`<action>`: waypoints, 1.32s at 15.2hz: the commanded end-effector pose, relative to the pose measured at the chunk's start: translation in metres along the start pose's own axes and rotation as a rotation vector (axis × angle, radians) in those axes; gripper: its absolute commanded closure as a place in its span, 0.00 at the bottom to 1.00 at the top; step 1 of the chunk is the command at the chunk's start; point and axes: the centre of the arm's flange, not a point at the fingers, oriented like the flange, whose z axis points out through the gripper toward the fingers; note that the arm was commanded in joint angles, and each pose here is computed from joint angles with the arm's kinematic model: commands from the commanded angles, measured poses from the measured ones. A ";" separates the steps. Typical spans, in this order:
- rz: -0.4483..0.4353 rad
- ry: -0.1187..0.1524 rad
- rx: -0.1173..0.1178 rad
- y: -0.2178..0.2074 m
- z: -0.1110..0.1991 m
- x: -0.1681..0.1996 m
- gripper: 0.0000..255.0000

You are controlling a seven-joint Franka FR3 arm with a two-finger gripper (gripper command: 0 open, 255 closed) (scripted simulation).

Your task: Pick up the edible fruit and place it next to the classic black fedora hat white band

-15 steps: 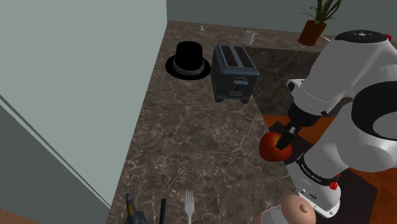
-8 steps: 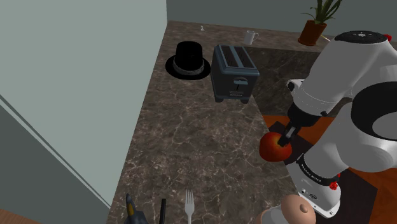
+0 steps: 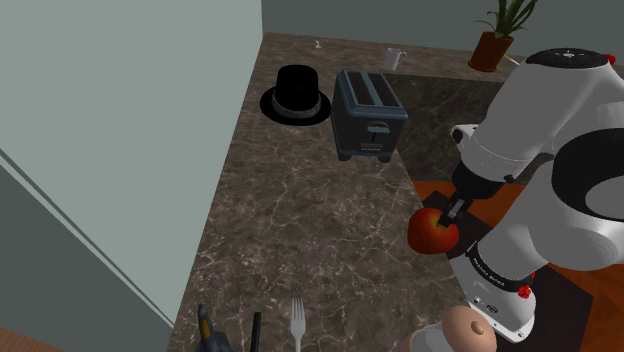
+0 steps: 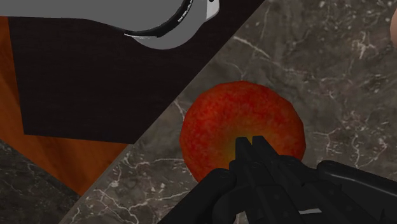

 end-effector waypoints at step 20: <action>0.000 0.000 0.000 0.008 -0.105 -0.003 1.00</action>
